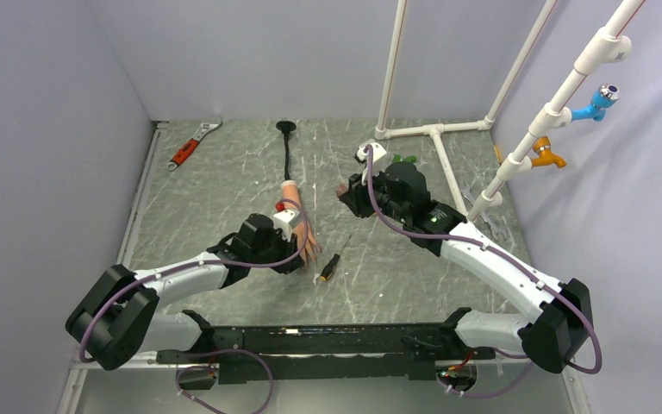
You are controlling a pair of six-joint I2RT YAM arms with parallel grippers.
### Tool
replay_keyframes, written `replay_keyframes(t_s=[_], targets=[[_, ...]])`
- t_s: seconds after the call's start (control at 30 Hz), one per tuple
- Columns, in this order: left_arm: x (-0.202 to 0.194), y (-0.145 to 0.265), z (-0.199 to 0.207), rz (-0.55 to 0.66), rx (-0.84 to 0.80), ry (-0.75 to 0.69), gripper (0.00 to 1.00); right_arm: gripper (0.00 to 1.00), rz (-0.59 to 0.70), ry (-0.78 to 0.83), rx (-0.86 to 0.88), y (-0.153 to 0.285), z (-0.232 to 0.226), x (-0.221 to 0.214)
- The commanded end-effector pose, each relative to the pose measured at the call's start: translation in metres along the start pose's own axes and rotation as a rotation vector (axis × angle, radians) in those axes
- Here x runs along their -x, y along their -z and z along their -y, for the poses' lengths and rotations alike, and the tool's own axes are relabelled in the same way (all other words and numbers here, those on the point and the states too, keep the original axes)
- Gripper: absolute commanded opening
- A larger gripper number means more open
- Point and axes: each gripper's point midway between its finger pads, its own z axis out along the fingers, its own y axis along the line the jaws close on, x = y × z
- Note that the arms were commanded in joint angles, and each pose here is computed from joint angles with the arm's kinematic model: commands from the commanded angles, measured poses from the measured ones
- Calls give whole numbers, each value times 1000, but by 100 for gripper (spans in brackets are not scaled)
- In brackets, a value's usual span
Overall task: Paint the nails
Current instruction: Paint the nail polish on the nail.
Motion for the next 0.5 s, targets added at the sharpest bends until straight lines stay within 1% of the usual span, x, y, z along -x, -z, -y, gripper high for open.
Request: replay_keyframes(t_s=[0.0,0.47], targets=[[22,-5,4,51,-8,-30,0,0,70,-3,5,6,-2,18],[36,-1,8,89,-11,-29,0,0,65,-5,10,6,-2,17]])
